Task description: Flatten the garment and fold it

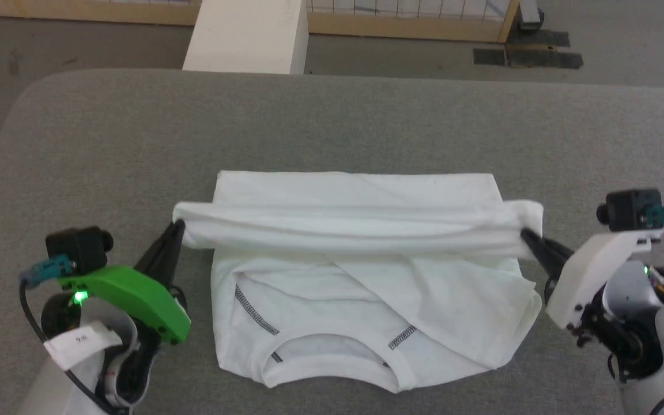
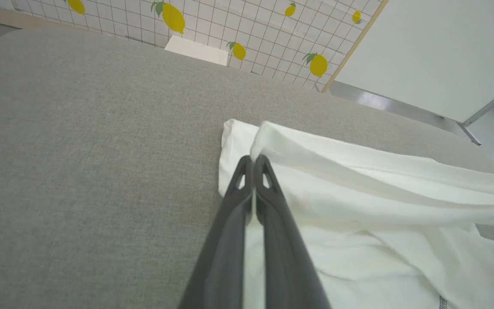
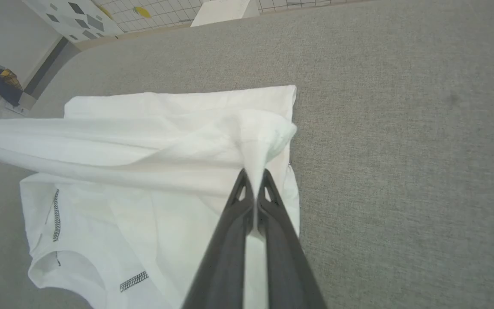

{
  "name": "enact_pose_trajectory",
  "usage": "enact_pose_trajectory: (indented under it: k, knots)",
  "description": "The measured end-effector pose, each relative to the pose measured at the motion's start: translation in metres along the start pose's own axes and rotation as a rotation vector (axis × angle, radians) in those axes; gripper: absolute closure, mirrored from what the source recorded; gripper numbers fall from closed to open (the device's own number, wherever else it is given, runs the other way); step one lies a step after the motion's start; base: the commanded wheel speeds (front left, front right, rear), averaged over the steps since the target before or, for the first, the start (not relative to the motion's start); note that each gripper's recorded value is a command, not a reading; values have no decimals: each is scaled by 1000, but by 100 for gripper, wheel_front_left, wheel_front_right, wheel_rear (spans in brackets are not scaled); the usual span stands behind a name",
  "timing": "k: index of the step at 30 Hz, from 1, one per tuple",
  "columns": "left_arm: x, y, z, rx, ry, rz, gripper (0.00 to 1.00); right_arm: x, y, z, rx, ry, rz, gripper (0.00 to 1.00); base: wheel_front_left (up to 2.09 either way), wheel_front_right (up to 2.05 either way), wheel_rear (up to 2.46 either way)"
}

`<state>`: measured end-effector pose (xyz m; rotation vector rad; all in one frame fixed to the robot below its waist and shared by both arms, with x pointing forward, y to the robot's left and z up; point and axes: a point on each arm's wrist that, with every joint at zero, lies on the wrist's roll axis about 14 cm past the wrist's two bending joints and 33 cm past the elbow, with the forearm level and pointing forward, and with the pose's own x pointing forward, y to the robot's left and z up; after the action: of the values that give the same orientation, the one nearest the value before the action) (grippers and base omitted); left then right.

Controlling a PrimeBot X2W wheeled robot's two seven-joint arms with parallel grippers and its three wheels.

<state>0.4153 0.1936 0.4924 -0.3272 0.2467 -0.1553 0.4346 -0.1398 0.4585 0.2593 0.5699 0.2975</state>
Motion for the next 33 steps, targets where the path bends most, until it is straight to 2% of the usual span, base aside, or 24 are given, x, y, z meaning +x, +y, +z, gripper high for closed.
enact_pose_trajectory:
  k: [4,13,21,32,33]
  knots:
    - [-22,1,-18,-59,23,33,100,-14,4,-20,39,13,-4,100,0,0,0]
    - [-53,2,-72,-114,169,88,100,-33,1,-68,95,97,-43,100,0,0,0]
    - [-68,4,-108,-119,316,115,100,-41,-6,-105,69,210,-89,100,0,0,0]
    - [-75,16,-123,-109,401,162,100,-49,-17,-122,46,275,-131,100,0,0,0]
    - [-76,16,-125,-115,410,163,93,-49,-16,-123,42,280,-127,92,0,0,0]
